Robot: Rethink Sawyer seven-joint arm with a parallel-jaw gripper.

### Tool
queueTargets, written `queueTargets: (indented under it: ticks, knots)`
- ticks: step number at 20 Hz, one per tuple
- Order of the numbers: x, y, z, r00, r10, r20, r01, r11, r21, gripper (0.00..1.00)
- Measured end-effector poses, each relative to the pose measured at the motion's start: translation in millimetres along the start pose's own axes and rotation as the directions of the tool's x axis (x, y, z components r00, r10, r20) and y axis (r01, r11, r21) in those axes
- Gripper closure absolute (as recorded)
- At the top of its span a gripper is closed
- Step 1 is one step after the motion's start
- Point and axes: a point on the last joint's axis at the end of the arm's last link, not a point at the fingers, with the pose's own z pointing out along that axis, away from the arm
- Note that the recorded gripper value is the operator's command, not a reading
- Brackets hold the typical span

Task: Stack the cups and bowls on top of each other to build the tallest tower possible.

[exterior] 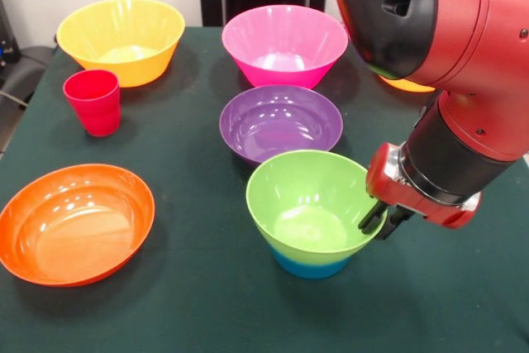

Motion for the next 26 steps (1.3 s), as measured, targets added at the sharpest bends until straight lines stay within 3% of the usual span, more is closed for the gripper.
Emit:
queueTargets:
  ticks: [16, 17, 26]
  knots:
    - [-0.2, 2.8, -1.3, 0.9999, -0.003, 0.012, 0.003, 1.0, -0.003, 1.0]
    - [0.2, 3.4, -0.8, 0.9999, -0.003, 0.016, 0.003, 1.0, -0.005, 0.0]
    - [3.7, 7.8, 6.3, 0.9995, -0.009, 0.031, 0.009, 0.9999, -0.008, 0.0]
